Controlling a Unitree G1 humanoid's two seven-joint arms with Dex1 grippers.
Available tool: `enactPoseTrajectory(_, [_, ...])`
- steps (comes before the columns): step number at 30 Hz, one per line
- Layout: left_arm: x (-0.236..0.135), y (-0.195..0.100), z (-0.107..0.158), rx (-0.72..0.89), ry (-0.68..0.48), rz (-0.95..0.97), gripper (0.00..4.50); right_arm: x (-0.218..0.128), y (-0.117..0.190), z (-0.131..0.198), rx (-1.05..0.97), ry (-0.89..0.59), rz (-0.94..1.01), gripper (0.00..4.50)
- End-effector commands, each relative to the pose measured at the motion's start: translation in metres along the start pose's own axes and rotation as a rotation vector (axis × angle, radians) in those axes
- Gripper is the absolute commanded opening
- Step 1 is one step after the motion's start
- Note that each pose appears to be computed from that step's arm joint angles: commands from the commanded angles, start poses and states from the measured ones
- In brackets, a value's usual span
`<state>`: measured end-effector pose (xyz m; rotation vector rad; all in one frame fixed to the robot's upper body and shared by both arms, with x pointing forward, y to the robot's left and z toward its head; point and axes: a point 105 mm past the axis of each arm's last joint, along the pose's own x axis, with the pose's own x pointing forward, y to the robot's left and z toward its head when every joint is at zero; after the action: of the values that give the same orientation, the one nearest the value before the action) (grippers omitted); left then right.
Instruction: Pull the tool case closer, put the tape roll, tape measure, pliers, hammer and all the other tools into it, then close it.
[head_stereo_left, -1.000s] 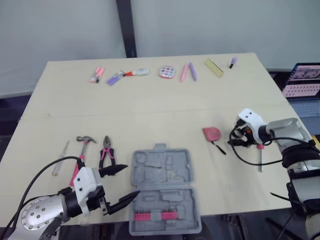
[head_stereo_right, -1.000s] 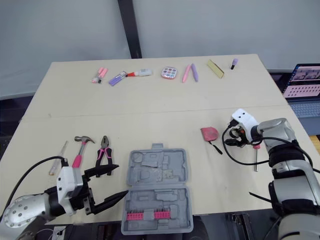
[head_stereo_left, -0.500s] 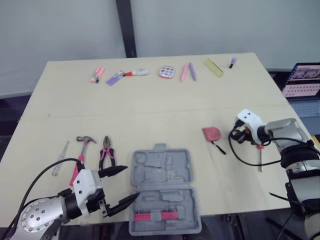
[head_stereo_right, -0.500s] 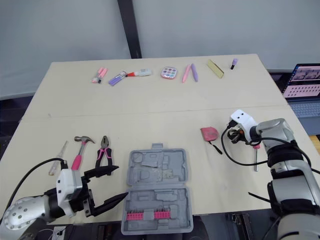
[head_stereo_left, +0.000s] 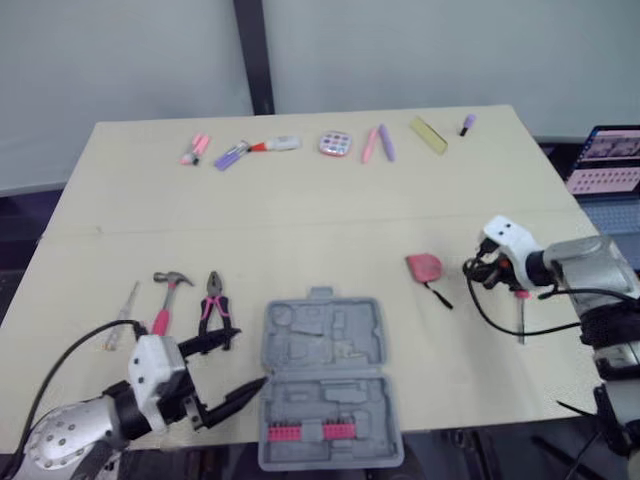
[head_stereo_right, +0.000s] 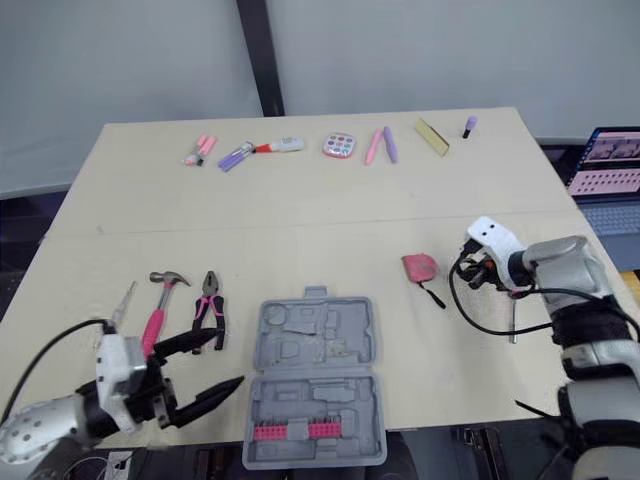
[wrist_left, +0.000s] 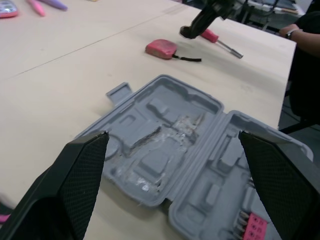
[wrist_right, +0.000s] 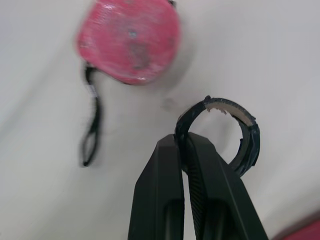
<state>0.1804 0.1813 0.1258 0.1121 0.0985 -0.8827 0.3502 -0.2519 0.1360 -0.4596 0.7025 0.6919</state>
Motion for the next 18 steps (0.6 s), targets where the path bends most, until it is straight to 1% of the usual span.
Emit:
enactPoseTrajectory(1, [-0.016, 0.007, 0.001, -0.016, 0.001, 0.051, 4.50, -0.014, 0.045, 0.038, -0.029, -0.118, 0.125, 0.02])
enactPoseTrajectory(6, [-0.034, 0.008, -0.009, -0.034, 0.040, 0.072, 4.50, -0.010, 0.101, 0.065, -0.007, -0.214, 0.265, 0.02])
enactPoseTrajectory(11, [-0.048, 0.008, -0.023, -0.031, 0.083, 0.058, 4.50, -0.002, 0.145, 0.092, 0.012, -0.290, 0.398, 0.02])
enactPoseTrajectory(13, [-0.054, 0.010, -0.029, -0.028, 0.097, 0.055, 4.50, 0.003, 0.159, 0.098, 0.032, -0.308, 0.443, 0.02])
enactPoseTrajectory(18, [-0.059, 0.013, -0.038, -0.013, 0.107, 0.050, 4.50, 0.026, 0.184, 0.103, 0.026, -0.305, 0.490, 0.02])
